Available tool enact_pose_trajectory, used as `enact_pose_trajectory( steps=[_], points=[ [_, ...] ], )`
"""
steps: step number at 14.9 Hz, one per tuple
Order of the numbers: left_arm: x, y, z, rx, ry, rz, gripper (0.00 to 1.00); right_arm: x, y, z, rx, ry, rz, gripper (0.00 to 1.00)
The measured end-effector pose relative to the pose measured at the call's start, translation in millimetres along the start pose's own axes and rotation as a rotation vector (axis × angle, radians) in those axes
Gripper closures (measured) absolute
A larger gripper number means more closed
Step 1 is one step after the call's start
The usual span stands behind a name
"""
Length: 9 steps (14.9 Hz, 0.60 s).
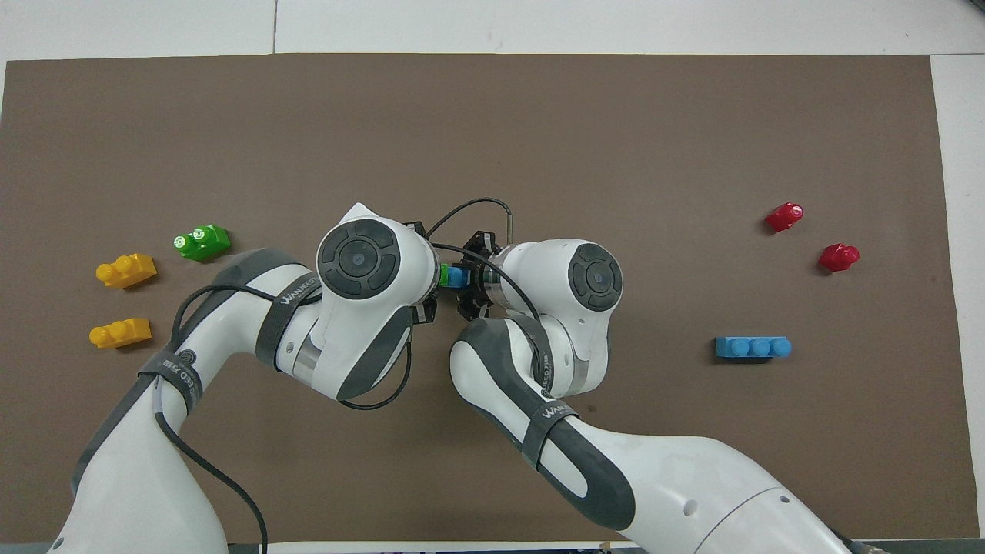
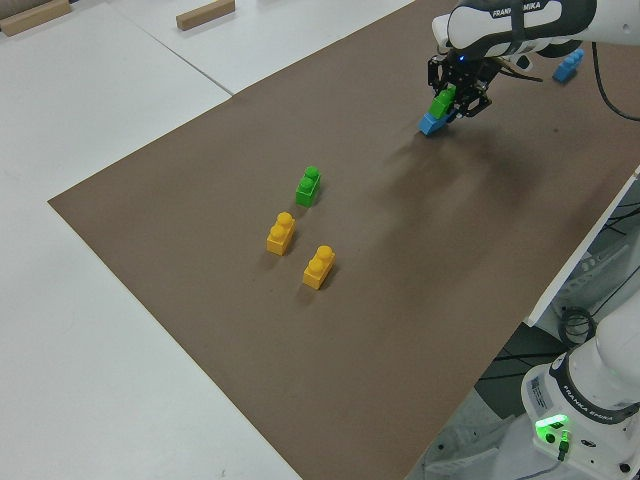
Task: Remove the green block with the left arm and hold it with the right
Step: 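Pull green off with the left gripper while the right gripper holds blue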
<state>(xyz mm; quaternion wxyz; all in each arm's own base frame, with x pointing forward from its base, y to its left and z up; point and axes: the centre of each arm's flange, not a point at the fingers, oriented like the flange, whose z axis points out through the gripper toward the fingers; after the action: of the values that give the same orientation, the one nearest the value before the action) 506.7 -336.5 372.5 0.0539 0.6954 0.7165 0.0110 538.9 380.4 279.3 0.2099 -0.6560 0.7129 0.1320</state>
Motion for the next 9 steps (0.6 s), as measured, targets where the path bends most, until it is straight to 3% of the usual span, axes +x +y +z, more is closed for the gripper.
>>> enact_pose_trajectory(
  steps=[4, 9],
  points=[
    [26.0, 11.9, -42.3, -0.023, -0.003, -0.008, 0.65, 1.5, -1.2, -0.5, 0.002, 0.001, 0.003, 0.65],
    [84.5, 17.9, -80.0, 0.064, 0.051, 0.169, 0.65, 2.4, -22.5, -23.7, 0.022, -0.019, 0.010, 0.65]
  ],
)
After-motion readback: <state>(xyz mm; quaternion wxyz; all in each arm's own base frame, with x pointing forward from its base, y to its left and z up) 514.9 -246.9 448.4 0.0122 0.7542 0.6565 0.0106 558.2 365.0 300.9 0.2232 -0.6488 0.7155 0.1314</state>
